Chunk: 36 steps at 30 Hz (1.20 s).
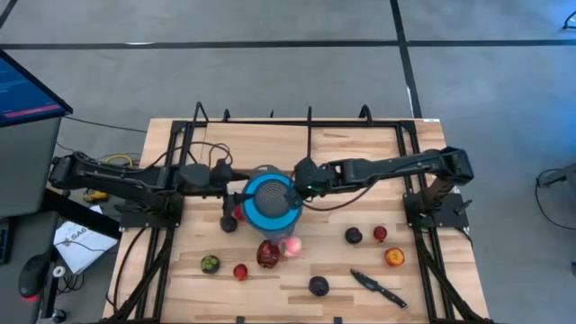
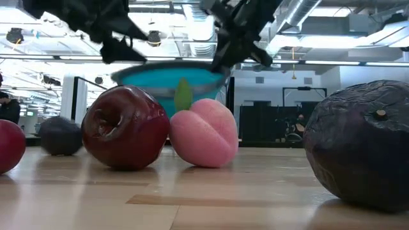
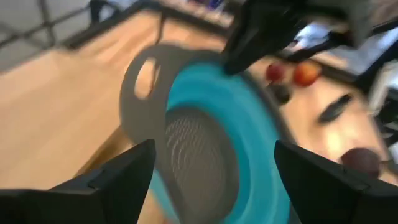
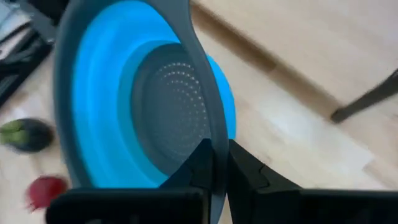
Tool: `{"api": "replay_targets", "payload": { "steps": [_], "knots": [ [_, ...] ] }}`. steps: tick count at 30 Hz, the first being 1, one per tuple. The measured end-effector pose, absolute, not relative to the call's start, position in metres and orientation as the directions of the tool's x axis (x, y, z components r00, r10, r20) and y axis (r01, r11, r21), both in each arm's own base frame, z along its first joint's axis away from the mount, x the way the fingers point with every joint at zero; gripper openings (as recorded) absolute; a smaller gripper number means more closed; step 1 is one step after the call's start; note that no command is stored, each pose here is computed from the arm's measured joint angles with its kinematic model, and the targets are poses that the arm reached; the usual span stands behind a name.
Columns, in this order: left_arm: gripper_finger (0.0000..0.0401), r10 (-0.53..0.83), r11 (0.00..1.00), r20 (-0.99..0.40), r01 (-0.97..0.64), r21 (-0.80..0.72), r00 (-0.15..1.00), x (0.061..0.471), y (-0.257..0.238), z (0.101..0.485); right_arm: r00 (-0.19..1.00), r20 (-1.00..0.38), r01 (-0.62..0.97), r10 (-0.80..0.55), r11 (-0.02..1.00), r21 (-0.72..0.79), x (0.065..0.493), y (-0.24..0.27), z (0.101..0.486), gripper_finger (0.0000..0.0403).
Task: Pick & Place Fruit
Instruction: Put the blue strainer bowl on the shelf
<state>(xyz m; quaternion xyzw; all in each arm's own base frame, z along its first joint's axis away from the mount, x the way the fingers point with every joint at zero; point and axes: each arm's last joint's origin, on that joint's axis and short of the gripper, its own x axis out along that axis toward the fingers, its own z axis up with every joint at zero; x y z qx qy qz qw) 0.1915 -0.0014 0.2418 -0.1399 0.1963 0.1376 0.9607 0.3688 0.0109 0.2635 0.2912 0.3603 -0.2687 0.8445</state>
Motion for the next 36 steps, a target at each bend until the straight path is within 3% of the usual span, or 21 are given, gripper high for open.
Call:
{"api": "replay_targets", "payload": {
  "steps": [7,21,27,34,36],
  "knots": [
    [0.0303,0.308,0.882,-0.472,-0.435,-0.185,0.826,0.187,0.002,0.233,0.619,-0.738,0.653,-0.268,0.698,0.294,0.385,0.006,0.267,0.0024],
    [0.0257,0.341,0.851,-0.477,-0.482,-0.209,0.810,0.183,0.006,0.235,0.618,-0.739,0.647,-0.269,0.707,0.284,0.384,0.006,0.269,0.0025],
    [0.0174,0.341,0.852,-0.479,-0.482,-0.207,0.809,0.183,0.006,0.234,0.637,-0.723,0.630,-0.268,0.722,0.288,0.386,0.006,0.270,0.0026],
    [0.0033,0.352,0.845,-0.469,-0.490,-0.212,0.810,0.184,0.006,0.235,0.654,-0.708,0.583,-0.265,0.773,0.250,0.388,0.006,0.272,0.0095],
    [0.0015,0.355,0.838,-0.462,-0.496,-0.227,0.812,0.184,0.009,0.237,0.643,-0.719,0.572,-0.264,0.790,0.220,0.386,0.006,0.271,0.0120]
  ]
}}
